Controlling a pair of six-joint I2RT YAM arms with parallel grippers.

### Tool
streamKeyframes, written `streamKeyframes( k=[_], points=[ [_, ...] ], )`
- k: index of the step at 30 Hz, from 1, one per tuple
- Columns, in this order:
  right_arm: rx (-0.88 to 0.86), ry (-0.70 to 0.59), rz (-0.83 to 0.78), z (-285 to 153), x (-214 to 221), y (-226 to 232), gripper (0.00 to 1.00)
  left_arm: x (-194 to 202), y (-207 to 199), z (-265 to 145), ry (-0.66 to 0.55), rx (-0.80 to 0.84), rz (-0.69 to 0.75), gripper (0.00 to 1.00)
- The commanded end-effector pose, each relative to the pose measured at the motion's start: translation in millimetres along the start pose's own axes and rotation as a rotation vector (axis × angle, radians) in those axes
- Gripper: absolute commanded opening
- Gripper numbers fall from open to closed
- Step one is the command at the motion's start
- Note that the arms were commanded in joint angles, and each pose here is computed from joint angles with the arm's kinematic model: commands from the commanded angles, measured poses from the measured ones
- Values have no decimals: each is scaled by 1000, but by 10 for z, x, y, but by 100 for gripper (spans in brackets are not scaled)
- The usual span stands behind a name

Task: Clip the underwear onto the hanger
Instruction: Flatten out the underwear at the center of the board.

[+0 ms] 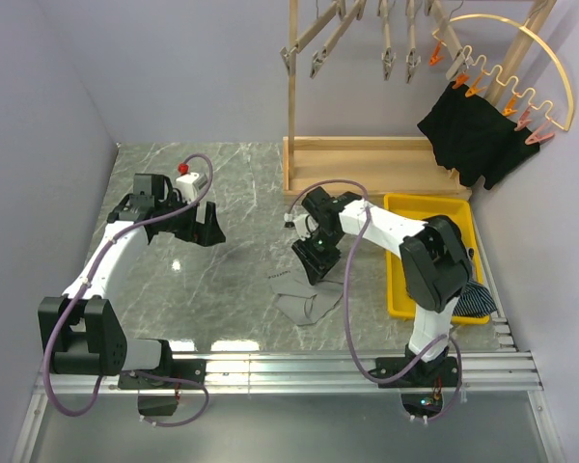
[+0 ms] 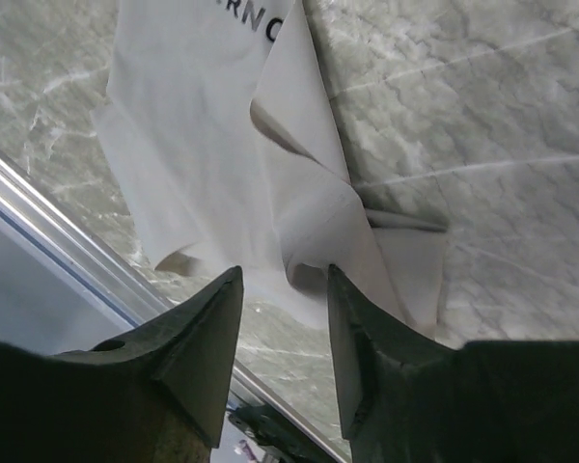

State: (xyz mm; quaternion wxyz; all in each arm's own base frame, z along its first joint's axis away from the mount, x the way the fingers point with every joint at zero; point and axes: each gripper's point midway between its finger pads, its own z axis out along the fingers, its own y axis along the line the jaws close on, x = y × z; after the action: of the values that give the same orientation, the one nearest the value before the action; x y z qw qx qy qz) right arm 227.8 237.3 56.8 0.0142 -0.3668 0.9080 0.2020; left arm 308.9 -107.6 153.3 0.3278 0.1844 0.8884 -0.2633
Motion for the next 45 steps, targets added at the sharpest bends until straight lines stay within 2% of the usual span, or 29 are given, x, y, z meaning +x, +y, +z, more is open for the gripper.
streamKeyframes(
  k=[1, 3, 4, 8, 14, 15, 18, 21, 25, 30, 37, 45],
  points=[
    [-25, 1, 30, 18, -114, 49, 49, -49, -9, -1, -21, -3, 7, 99],
    [-20, -2, 28, 24, -157, 34, 43, -58, -6, -13, -22, -8, 11, 99],
    [-22, -15, 23, 9, -207, 39, 28, -55, -4, -13, -21, -9, 10, 99],
    [-34, -97, -6, -175, -473, 127, 0, -84, -1, -22, -30, -15, 10, 99],
    [-159, -301, -175, -825, -846, 695, 0, -137, -8, -13, -37, -8, -7, 99],
    [-211, -342, -247, -1026, -797, 861, 0, -151, -7, -14, -39, -6, -8, 99],
    [-191, -408, -329, -1244, -572, 930, 0, -187, -18, -21, -53, -2, 1, 99],
    [-126, -368, -311, -1162, -225, 692, 0, -178, -43, 0, -52, 19, 9, 99],
    [-10, -278, -135, -949, 191, 7, 0, -118, -91, 94, -15, 41, 39, 99],
    [160, -193, -35, -778, 446, -576, 0, -49, -294, 329, 15, 72, 128, 98],
    [213, -135, -24, -799, 820, -731, 0, 36, -717, 740, 29, 217, 277, 90],
    [275, -217, -28, -1153, 852, -772, 0, 154, -1134, 1371, 131, 308, 337, 82]
  ],
)
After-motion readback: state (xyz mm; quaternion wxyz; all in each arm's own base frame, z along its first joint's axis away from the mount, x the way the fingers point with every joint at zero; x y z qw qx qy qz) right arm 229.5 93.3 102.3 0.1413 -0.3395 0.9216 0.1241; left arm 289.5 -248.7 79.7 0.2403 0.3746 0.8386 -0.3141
